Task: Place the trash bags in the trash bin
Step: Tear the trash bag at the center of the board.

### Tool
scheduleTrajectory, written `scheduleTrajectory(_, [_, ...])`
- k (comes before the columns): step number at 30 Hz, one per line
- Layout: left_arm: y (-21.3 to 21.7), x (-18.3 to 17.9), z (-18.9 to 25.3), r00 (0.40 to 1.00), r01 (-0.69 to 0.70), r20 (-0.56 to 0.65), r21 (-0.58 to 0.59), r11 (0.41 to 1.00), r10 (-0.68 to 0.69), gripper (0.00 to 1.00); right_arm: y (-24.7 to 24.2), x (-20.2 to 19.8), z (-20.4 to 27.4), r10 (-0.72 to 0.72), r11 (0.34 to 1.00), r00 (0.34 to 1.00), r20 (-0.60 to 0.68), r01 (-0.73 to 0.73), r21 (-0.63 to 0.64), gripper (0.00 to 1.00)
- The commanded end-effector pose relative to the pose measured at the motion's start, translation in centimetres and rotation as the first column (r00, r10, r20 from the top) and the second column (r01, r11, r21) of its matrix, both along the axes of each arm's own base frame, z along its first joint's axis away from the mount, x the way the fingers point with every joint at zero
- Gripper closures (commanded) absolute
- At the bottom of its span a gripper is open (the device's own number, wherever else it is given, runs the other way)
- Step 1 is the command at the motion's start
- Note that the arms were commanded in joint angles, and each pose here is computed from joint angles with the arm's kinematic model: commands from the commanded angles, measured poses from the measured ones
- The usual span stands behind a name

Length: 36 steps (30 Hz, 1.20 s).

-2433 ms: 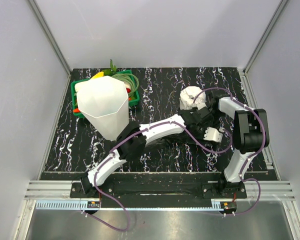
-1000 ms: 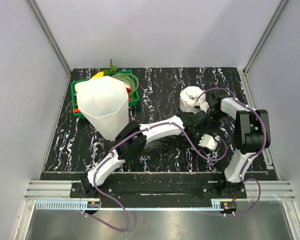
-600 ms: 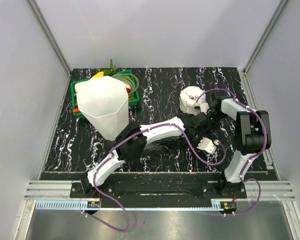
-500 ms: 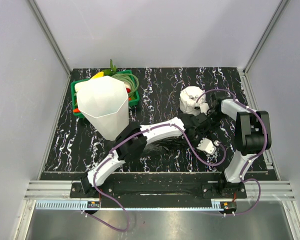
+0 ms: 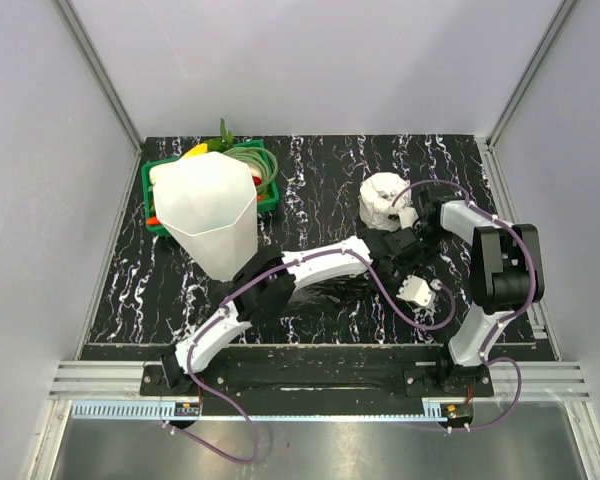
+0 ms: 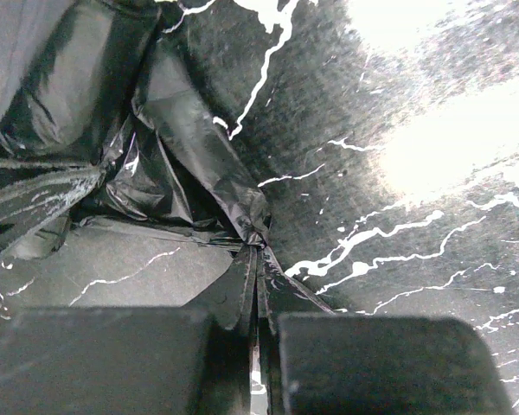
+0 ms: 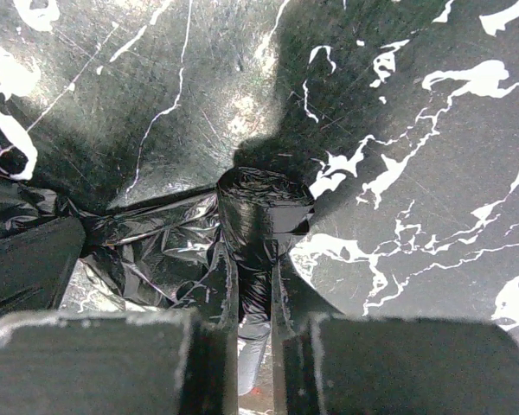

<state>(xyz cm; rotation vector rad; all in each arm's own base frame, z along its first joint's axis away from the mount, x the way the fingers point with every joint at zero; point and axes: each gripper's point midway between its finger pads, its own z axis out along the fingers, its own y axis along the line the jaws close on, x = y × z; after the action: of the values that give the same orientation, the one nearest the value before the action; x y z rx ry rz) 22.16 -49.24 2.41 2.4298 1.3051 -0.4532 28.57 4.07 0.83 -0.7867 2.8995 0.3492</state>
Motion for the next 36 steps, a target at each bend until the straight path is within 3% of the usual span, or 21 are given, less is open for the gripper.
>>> scheduleTrajectory(1, [-0.3, 1.0, 2.4, 0.993, -0.111, 0.029, -0.017, 0.994, 0.111, 1.0, -5.8, 1.1, -3.8, -0.031, 0.948, 0.998, 0.059, 0.048, -0.316, 1.0])
scheduleTrajectory(9, [0.7, 5.0, 10.1, 0.947, -0.293, 0.083, -0.176, 0.94, 0.311, 1.0, -9.1, 1.7, -3.5, -0.046, 0.87, 0.994, 0.099, 0.089, -0.485, 1.0])
scheduleTrajectory(15, [1.1, 6.9, 14.0, 0.894, -0.433, -0.029, -0.315, 0.845, 0.448, 1.0, -9.4, 1.4, -3.3, -0.064, 0.855, 0.992, 0.105, 0.109, -0.506, 1.0])
scheduleTrajectory(22, [2.0, 8.2, 16.3, 0.856, -0.506, -0.092, -0.358, 0.785, 0.509, 1.0, -9.4, 1.1, -3.3, -0.036, 0.822, 0.992, 0.12, 0.098, -0.561, 1.0])
scheduleTrajectory(31, [1.9, 7.4, 13.6, 0.87, -0.489, -0.103, -0.31, 0.815, 0.482, 1.0, -7.9, 0.8, -3.4, -0.076, 0.865, 0.992, 0.099, 0.115, -0.488, 1.0])
scheduleTrajectory(36, [3.0, 8.3, 14.5, 0.866, -0.491, -0.068, -0.312, 0.813, 0.496, 1.0, -6.8, 1.9, -2.0, -0.098, 0.893, 0.987, 0.129, 0.144, -0.427, 1.0])
